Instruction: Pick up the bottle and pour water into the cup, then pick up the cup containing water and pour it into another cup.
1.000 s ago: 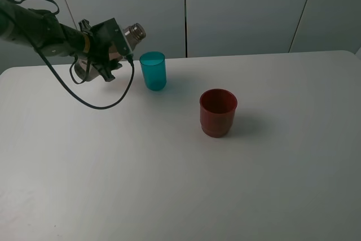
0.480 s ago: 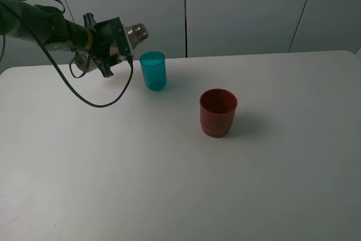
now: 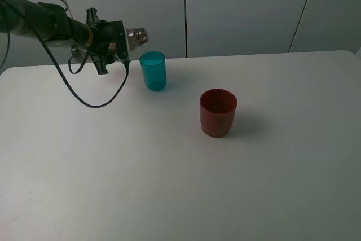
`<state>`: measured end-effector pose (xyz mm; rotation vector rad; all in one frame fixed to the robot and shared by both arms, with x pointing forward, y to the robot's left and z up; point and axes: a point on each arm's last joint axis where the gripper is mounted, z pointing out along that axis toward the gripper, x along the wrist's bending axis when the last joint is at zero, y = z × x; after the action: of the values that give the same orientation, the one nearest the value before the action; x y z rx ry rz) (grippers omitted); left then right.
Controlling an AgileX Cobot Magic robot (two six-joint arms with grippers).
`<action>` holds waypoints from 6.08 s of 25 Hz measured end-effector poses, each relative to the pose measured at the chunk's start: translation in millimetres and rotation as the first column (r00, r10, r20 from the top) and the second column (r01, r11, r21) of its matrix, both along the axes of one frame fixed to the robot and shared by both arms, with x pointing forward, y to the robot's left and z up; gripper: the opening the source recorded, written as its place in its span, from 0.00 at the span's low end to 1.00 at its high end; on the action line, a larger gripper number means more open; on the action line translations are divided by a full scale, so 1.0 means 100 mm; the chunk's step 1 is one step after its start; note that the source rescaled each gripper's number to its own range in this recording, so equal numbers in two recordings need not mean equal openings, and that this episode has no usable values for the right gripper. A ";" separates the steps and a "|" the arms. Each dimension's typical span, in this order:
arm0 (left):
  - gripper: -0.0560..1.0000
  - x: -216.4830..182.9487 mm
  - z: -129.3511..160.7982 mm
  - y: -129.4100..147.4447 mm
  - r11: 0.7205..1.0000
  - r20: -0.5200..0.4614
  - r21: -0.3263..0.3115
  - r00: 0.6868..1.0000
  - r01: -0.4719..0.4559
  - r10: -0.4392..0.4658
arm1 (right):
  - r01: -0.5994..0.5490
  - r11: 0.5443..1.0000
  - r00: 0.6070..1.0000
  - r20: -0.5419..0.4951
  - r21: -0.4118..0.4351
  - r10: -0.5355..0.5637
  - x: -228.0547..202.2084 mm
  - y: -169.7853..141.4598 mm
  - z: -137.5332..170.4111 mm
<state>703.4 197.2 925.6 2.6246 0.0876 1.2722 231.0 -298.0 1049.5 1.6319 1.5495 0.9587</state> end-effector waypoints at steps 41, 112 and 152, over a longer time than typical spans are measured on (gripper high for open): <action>0.06 0.16 -0.03 -0.12 0.943 0.049 0.303 0.985 0.140 -0.162 | 0.010 1.000 1.000 0.000 -0.016 -0.010 0.00 -0.02 0.00; 0.05 0.22 0.36 -0.13 0.840 0.139 0.492 0.931 0.230 -0.336 | 0.010 1.000 1.000 0.000 -0.016 -0.010 0.00 -0.02 0.00; 0.05 0.19 0.47 -0.18 0.775 0.148 0.551 0.877 0.310 -0.456 | 0.025 1.000 1.000 0.000 0.010 -0.025 0.00 -0.02 0.00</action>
<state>722.3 178.8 972.9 2.6079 -0.9231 1.6504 231.0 -299.5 1049.5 1.6541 1.5233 0.9543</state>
